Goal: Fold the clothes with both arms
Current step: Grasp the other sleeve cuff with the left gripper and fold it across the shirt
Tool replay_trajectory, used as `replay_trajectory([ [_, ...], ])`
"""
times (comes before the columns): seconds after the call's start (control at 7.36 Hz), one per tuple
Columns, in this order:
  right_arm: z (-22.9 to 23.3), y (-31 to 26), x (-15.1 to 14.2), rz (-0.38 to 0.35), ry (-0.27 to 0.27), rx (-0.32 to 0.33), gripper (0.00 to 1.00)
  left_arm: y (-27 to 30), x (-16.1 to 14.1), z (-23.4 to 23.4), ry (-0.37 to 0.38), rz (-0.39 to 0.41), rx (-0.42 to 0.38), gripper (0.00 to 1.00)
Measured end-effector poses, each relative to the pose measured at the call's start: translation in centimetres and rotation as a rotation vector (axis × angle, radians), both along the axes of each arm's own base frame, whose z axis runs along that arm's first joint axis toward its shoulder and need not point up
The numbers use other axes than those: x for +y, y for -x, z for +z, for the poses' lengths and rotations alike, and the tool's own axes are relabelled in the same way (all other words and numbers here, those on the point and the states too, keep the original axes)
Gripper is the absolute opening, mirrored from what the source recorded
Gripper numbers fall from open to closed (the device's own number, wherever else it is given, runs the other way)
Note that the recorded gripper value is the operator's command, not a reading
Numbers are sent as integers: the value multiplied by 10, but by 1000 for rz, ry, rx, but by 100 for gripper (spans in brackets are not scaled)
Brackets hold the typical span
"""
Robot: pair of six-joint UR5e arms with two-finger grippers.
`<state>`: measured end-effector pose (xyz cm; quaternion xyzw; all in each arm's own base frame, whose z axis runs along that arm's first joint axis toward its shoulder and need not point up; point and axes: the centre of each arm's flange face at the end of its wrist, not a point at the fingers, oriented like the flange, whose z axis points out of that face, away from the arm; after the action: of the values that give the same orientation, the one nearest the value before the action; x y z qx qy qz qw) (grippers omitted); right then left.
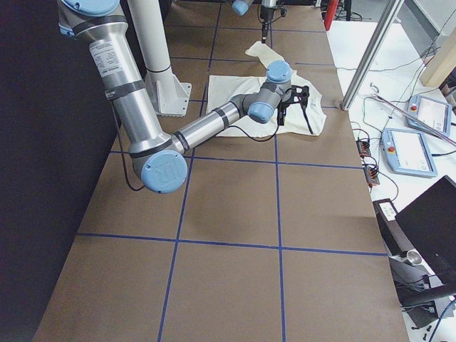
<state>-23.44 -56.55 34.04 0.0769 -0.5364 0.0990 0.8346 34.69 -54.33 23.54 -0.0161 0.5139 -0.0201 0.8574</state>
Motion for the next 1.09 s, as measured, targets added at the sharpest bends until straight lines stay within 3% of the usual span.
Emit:
replay_trajectory([
  [0.27, 35, -53, 1, -17, -26, 17, 100, -142, -13, -140, 79, -109, 38, 0],
  [0.41, 44, -66, 2, -16, -27, 22, 100, -207, -14, -181, 94, -164, 84, 49],
  [0.54, 50, -71, 3, -14, -25, 25, 100, -263, -6, -195, 104, -229, 124, 64],
  [0.68, 54, -74, 4, -10, -21, 29, 100, -294, 1, -189, 89, -278, 139, 73],
  [0.82, 57, -74, 6, -6, -17, 33, 100, -302, 1, -180, 70, -303, 144, 73],
  [1.09, 48, -47, 22, -19, -2, 28, 100, -251, 6, -163, 36, -324, 208, 71],
])
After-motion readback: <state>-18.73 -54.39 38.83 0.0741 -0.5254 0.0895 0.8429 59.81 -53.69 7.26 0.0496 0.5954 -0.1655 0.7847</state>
